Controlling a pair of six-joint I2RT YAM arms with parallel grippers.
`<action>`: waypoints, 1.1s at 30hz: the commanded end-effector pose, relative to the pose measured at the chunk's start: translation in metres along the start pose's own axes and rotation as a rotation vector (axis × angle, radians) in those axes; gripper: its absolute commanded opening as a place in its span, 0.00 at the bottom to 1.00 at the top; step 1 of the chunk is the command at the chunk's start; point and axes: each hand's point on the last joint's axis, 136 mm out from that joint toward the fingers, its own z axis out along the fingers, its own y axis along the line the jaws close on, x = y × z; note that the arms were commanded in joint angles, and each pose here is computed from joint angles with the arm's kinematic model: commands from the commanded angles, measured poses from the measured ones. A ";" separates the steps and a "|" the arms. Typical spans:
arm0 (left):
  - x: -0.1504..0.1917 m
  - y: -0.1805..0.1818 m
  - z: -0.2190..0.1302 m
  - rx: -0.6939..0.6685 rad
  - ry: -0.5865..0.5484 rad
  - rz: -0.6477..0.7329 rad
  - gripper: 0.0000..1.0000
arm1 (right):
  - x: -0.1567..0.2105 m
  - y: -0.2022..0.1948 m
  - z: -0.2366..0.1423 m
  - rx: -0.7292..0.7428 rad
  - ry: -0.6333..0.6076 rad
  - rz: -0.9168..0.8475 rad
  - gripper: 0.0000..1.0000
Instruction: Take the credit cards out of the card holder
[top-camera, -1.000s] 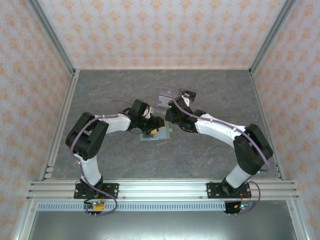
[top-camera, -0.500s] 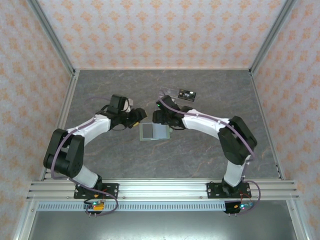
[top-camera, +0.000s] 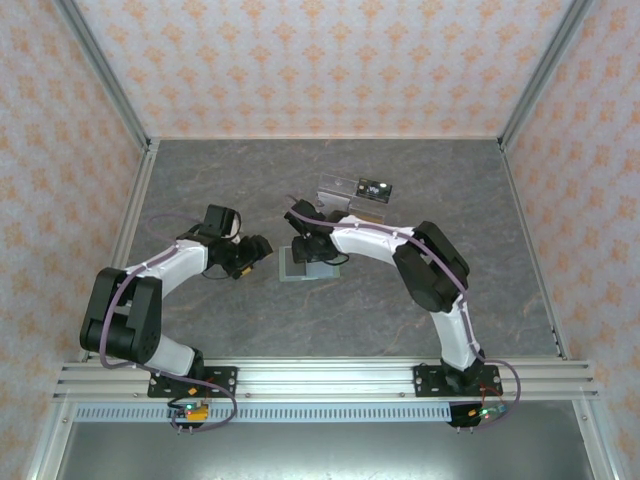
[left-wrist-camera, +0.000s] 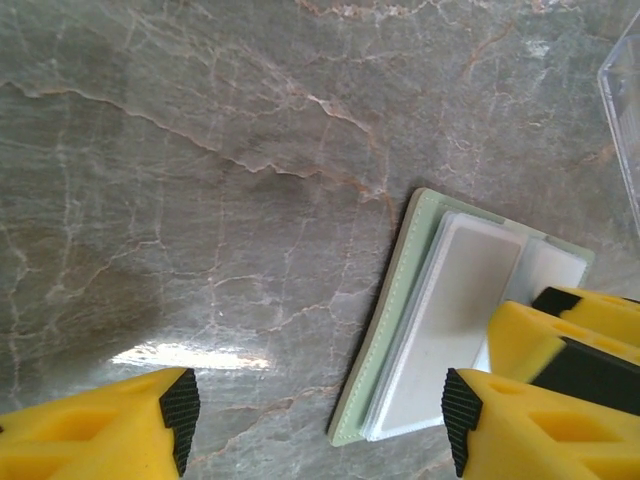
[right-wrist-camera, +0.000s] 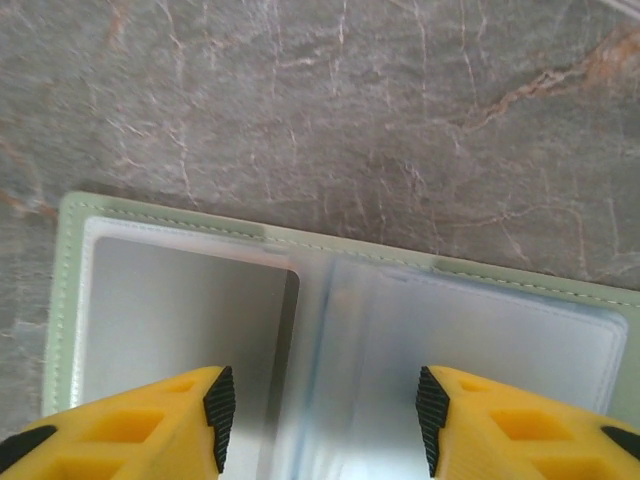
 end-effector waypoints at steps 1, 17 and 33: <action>0.003 -0.006 -0.004 0.041 0.005 0.026 0.65 | 0.007 -0.011 0.004 0.071 0.042 -0.022 0.51; 0.018 -0.037 0.012 0.139 0.078 0.075 0.46 | 0.022 -0.031 0.021 0.152 0.090 -0.040 0.33; 0.027 -0.059 0.036 0.149 0.132 0.112 0.36 | 0.026 -0.032 0.027 0.154 0.101 -0.044 0.27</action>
